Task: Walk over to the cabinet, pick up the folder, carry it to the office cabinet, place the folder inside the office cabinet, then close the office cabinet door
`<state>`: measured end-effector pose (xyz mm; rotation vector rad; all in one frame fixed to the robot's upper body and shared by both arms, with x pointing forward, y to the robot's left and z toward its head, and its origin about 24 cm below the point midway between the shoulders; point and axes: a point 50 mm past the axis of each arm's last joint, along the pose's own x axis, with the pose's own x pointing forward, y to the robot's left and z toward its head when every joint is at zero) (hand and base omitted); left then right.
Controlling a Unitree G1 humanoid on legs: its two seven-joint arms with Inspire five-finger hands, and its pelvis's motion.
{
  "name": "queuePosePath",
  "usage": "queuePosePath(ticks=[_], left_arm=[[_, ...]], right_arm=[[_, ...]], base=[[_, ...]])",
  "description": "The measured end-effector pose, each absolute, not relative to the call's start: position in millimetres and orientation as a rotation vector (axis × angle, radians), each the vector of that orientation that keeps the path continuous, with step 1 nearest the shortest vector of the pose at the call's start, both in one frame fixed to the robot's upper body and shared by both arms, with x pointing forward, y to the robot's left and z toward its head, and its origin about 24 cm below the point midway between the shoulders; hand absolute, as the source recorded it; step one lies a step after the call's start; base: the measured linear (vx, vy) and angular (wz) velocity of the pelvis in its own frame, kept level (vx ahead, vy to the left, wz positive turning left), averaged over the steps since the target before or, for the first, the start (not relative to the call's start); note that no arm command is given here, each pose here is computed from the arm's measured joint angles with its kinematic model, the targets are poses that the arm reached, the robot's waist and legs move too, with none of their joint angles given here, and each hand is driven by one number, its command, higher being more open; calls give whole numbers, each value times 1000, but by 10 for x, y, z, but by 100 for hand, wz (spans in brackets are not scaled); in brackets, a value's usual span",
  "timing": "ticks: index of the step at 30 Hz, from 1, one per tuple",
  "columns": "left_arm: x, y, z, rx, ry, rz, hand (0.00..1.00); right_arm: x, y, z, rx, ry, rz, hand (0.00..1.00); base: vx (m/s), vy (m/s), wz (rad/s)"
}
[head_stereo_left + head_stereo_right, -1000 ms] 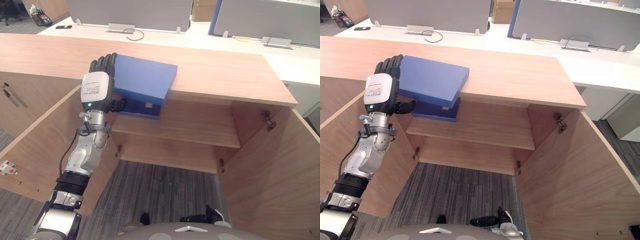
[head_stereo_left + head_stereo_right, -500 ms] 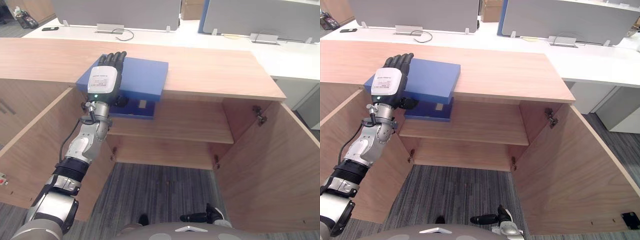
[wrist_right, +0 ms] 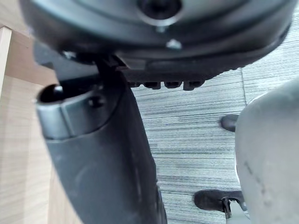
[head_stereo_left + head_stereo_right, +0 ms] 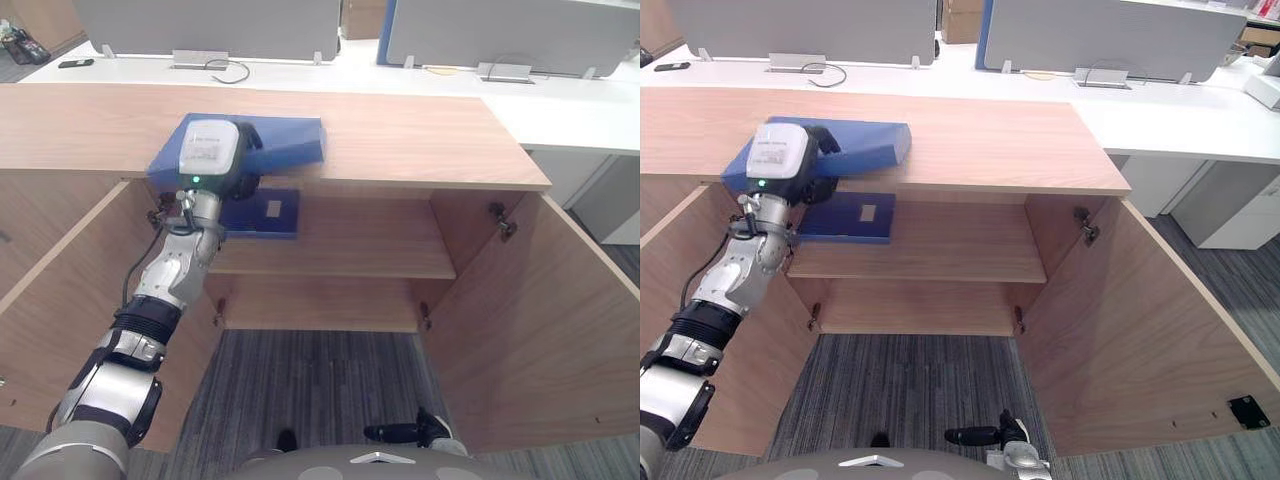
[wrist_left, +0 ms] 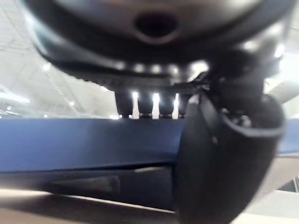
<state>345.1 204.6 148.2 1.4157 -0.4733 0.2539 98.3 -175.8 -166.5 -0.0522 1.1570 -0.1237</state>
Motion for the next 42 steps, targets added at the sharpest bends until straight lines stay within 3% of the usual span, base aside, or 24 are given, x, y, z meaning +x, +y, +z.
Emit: queuePosePath(ticks=[10,16,21,30,37,42], left_arm=[[3347,2098,1440,1366,-468,288,0],[2854,1898,1507,1050,-577,412,0],[2468,1834,1635,593,-631,487,0],[2004,2339,1677,-55,-674,524,0],[1827,2595,1705,-309,-773,537,0],[1807,2621,1661,-473,-783,388,0]], right_arm=[[993,-1759,-1664,-56,1157,-121,100],[988,-1751,-1668,-88,1168,-92,100],[1076,-1723,-1630,-15,1128,-146,100],[2183,-1839,-474,350,326,-254,100],[2311,-2000,23,650,28,-295,100],[2430,-2008,570,746,-247,-140,100]], base=[[0,0,0],[1,-5,4],[-27,-10,-3],[-40,-7,-5],[0,0,0],[0,0,0]])
